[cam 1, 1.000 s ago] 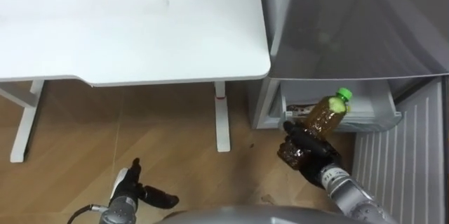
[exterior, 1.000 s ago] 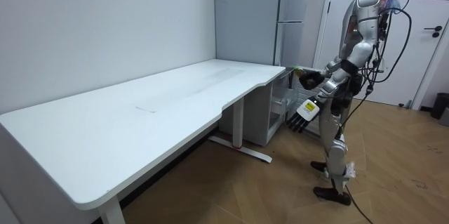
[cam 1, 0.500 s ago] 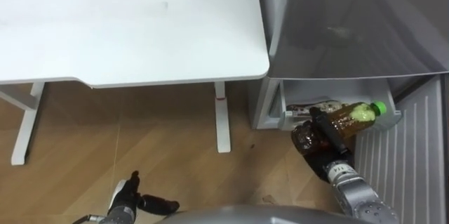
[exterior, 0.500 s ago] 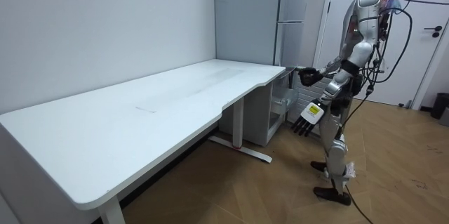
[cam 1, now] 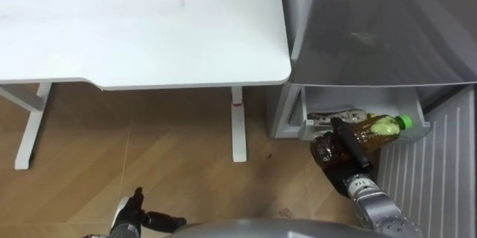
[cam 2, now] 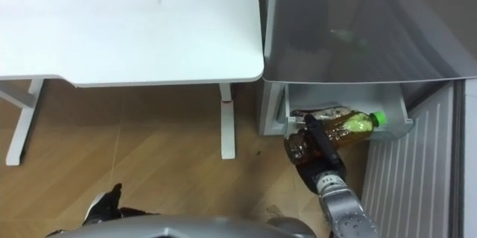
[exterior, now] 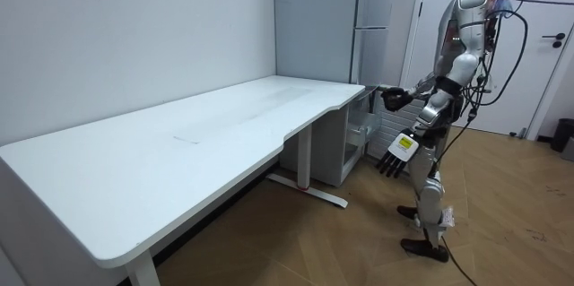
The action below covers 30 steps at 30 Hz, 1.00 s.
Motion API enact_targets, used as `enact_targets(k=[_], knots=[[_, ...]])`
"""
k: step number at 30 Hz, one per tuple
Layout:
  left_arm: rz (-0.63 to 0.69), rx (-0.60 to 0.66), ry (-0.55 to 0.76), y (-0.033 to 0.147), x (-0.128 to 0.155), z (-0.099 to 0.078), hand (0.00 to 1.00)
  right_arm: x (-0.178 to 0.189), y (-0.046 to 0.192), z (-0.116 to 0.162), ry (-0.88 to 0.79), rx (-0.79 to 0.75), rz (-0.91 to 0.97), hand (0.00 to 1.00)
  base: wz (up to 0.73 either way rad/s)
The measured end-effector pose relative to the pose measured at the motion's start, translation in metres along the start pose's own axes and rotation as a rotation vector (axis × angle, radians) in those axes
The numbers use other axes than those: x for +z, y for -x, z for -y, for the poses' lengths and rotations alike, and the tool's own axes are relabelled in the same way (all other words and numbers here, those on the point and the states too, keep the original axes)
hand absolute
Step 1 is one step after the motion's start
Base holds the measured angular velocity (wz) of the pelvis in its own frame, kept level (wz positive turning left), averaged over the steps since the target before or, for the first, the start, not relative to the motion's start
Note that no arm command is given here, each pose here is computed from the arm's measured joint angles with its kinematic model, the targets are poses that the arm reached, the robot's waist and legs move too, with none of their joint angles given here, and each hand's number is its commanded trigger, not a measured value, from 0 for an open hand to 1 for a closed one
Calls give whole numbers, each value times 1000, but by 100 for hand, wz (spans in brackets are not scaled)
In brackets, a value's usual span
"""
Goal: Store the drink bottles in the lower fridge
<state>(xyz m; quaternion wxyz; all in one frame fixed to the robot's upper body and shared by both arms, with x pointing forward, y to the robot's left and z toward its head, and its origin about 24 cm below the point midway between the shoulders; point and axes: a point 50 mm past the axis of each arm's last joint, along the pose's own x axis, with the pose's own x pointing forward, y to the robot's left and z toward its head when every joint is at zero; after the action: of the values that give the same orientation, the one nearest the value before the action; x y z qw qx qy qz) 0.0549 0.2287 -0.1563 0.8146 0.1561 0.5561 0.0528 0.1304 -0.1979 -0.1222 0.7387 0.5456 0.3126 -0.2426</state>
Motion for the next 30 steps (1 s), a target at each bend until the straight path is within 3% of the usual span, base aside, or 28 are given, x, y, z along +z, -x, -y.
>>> enact_targets(k=[17, 24, 30], knots=[[-85, 25, -1, 8, -31, -5, 0, 19, -4, 17, -197, -99, 101, 100, 4], [-142, 46, 23, 13, -46, -11, 0, 43, -7, 7, -270, -80, 199, 100, 8], [-133, 51, 16, 11, -41, -14, 0, 53, -12, -6, -272, -51, 231, 100, 10]])
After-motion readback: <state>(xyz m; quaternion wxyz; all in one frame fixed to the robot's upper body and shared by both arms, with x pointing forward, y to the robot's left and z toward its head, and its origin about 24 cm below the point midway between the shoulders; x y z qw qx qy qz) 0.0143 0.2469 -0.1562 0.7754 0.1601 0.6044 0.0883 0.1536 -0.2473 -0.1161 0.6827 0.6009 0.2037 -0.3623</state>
